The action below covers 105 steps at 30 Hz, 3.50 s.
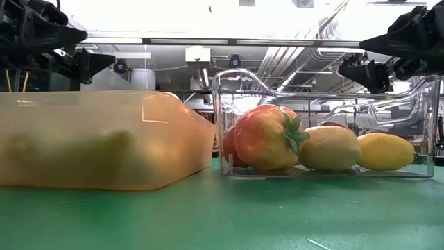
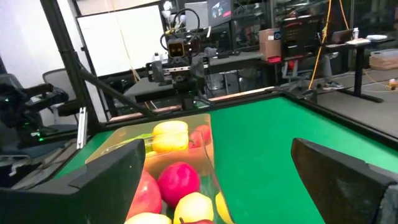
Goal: Sort produce into baskets
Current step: Return to Home Position
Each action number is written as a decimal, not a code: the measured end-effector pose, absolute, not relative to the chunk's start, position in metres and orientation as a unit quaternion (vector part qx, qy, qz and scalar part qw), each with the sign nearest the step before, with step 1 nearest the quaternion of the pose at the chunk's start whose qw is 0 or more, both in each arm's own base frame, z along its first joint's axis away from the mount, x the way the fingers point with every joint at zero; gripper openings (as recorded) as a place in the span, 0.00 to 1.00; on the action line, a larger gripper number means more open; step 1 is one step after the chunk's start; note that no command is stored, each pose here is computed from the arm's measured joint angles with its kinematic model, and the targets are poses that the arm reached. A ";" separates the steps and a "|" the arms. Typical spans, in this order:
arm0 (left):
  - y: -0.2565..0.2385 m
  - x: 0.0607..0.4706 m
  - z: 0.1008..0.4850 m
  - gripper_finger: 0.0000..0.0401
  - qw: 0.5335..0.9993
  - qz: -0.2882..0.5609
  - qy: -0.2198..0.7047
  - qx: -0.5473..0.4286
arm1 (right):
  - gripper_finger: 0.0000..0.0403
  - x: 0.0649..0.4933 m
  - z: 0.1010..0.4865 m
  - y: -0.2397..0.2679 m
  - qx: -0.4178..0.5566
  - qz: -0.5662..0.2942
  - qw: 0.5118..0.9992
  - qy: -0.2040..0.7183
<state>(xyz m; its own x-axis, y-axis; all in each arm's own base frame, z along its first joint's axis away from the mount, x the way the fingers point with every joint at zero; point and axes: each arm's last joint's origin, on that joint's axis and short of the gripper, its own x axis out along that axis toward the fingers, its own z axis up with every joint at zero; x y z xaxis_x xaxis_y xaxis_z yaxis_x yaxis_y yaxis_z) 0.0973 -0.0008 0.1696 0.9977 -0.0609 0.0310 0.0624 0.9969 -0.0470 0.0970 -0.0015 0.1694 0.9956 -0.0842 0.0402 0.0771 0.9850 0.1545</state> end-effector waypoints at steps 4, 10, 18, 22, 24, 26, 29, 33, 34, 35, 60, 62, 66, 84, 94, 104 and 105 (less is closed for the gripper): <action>-0.001 0.097 0.170 0.89 0.999 -0.031 -0.015 -0.024 | 0.99 0.097 0.169 -0.002 0.079 -0.041 0.996 -0.024; -0.001 0.097 0.170 0.89 0.999 -0.031 -0.015 -0.024 | 0.98 0.097 0.169 -0.001 -0.050 -0.042 0.998 -0.018; -0.001 0.097 0.170 0.89 0.999 -0.031 -0.015 -0.024 | 0.97 0.097 0.169 0.000 -0.100 -0.018 0.995 -0.014; -0.001 0.097 0.170 0.89 0.999 -0.031 -0.015 -0.024 | 0.84 0.097 0.168 0.001 -0.121 0.002 0.993 -0.011; -0.001 0.097 0.170 0.89 0.999 -0.031 -0.015 -0.024 | 0.71 0.097 0.168 0.001 -0.131 0.006 0.991 -0.011; -0.001 0.097 0.170 0.89 0.999 -0.031 -0.015 -0.024 | 0.54 0.097 0.168 0.001 -0.134 0.006 0.991 -0.011; -0.001 0.097 0.170 0.89 0.999 -0.031 -0.015 -0.024 | 0.21 0.097 0.168 0.001 -0.126 0.005 0.992 -0.011; -0.001 0.097 0.170 0.89 0.999 -0.031 -0.015 -0.024 | 0.07 0.097 0.168 -0.001 -0.134 -0.014 0.991 -0.009; -0.001 0.097 0.170 0.89 0.999 -0.031 -0.015 -0.024 | 0.11 0.097 0.168 -0.002 -0.135 -0.017 0.991 -0.009; -0.001 0.097 0.170 0.89 0.999 -0.031 -0.015 -0.024 | 0.14 0.097 0.168 -0.002 -0.133 -0.019 0.991 -0.008; -0.001 0.097 0.170 0.89 0.999 -0.031 -0.015 -0.024 | 0.33 0.098 0.167 -0.003 -0.065 -0.019 0.998 -0.002; -0.001 0.097 0.170 0.89 0.999 -0.031 -0.015 -0.024 | 0.33 0.098 0.167 -0.003 -0.065 -0.019 0.998 -0.002; -0.001 0.097 0.170 0.89 0.999 -0.031 -0.015 -0.024 | 0.33 0.098 0.167 -0.003 -0.065 -0.019 0.998 -0.002; -0.001 0.097 0.170 0.89 0.999 -0.031 -0.015 -0.024 | 0.33 0.098 0.167 -0.003 -0.066 -0.019 0.998 -0.002; -0.001 0.097 0.170 0.89 0.999 -0.031 -0.015 -0.024 | 0.33 0.098 0.167 -0.003 -0.065 -0.019 0.998 -0.002; -0.001 0.097 0.170 0.89 0.999 -0.031 -0.015 -0.024 | 0.33 0.098 0.167 -0.003 -0.066 -0.019 0.998 -0.002; -0.001 0.097 0.170 0.89 0.999 -0.031 -0.015 -0.024 | 0.33 0.098 0.167 -0.003 -0.065 -0.019 0.998 -0.002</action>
<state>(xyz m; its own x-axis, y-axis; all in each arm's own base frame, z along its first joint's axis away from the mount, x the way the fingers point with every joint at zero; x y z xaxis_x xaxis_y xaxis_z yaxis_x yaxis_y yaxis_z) 0.0972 -0.0008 0.1697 0.9976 -0.0610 0.0314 0.0624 0.9969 -0.0470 0.0980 -0.0027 0.1669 0.9993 -0.0377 0.0071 0.0383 0.9907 -0.1306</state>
